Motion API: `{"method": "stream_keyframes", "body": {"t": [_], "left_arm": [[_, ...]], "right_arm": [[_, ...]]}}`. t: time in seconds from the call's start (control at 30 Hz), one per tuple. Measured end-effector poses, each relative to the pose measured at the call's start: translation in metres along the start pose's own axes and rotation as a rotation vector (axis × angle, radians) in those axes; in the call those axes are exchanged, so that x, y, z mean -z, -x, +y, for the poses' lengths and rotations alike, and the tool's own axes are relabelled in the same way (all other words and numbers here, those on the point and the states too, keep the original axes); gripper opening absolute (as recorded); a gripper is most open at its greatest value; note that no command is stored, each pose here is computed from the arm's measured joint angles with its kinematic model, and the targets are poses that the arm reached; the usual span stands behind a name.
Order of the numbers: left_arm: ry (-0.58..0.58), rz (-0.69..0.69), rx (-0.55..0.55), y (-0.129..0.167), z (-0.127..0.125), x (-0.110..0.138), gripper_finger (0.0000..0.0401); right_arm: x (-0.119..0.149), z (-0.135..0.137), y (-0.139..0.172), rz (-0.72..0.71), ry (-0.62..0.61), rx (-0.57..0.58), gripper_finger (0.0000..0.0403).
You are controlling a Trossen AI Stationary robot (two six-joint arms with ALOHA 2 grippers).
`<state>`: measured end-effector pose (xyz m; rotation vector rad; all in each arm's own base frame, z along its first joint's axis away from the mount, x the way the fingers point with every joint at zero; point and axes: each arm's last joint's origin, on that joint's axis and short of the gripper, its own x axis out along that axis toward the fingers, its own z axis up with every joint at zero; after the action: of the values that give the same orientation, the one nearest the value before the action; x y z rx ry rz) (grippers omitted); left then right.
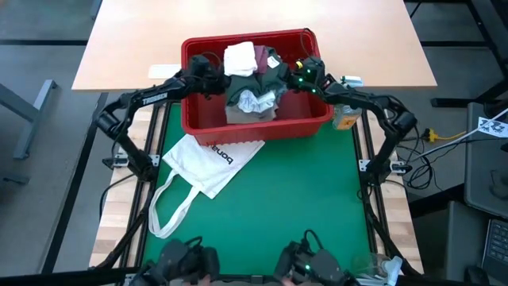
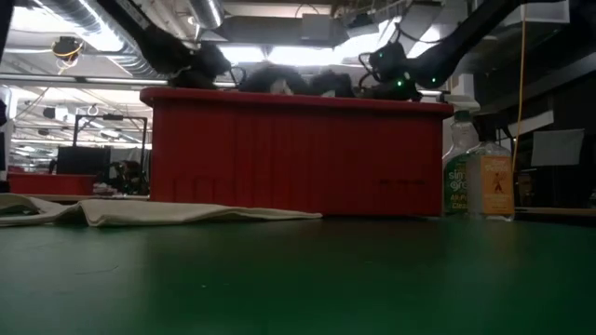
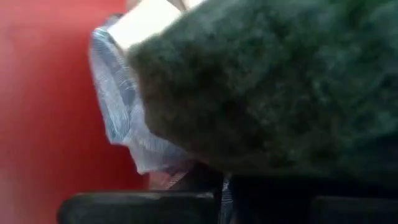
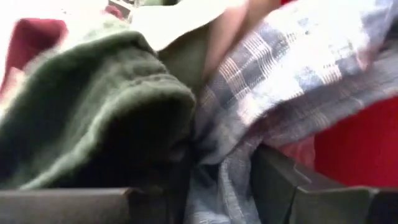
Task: Fold Laundry from Bin
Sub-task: Put the folded clothes into the red bin
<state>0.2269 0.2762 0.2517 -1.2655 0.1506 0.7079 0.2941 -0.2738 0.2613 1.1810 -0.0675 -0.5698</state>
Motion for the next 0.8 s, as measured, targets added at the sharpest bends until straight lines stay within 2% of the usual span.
{"method": "stream_keyframes", "body": {"t": [0.23, 0.4, 0.6, 0.8], "left_arm": [[-0.020, 0.021, -0.085, -0.019, 0.028, -0.006, 0.0011], [-0.018, 0.012, -0.109, -0.023, 0.033, -0.006, 0.0018], [-0.127, 0.018, -0.142, -0.023, 0.035, -0.005, 0.0038], [-0.184, 0.060, -0.209, -0.021, 0.042, -0.002, 0.0067]], "right_arm": [[-0.009, -0.025, -0.003, 0.001, 0.057, 0.103, 0.0149], [-0.007, -0.032, -0.004, -0.021, 0.047, 0.176, 0.0149], [-0.005, -0.036, -0.004, -0.004, 0.033, 0.233, 0.0150], [-0.002, -0.040, -0.003, 0.020, 0.021, 0.272, 0.0150]]}}
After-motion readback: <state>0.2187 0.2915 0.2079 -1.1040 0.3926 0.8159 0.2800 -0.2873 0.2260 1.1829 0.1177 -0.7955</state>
